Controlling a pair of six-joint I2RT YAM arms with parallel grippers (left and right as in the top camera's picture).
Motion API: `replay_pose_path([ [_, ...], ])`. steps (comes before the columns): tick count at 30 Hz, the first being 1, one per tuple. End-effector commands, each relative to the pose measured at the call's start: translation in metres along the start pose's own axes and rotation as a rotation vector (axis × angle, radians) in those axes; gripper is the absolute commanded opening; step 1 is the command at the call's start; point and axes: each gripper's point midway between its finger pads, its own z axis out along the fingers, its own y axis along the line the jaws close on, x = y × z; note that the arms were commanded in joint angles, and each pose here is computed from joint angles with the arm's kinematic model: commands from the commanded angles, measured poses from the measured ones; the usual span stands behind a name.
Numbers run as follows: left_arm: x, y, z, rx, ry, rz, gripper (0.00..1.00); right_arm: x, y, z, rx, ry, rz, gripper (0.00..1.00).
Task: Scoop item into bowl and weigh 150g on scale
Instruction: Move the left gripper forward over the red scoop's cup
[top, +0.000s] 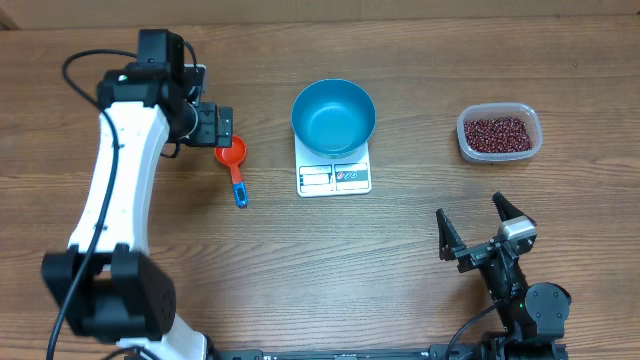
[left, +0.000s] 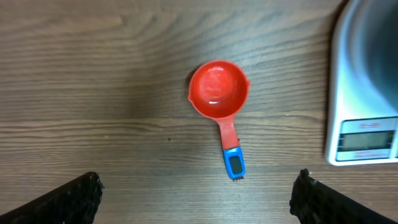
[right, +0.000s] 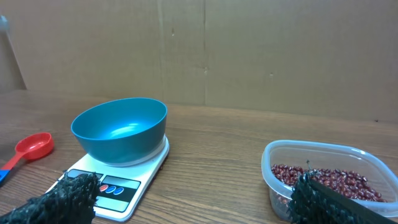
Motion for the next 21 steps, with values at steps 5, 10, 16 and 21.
replay_pose_path([
  [5,0.0,0.002,0.048,0.003,0.1,-0.02,1.0,0.002,0.002,0.0,-0.011,-0.005,-0.003,1.0],
  [10,0.002,0.006,0.074,-0.017,0.144,-0.02,1.0,0.002,0.002,0.0,-0.011,-0.005,-0.003,1.0],
  [16,-0.002,0.013,0.089,-0.056,0.141,-0.019,1.0,0.002,0.002,0.0,-0.011,-0.005,-0.003,1.0],
  [21,-0.013,0.014,0.09,-0.062,0.095,-0.021,1.0,0.002,0.002,0.0,-0.011,-0.005,-0.003,1.0],
])
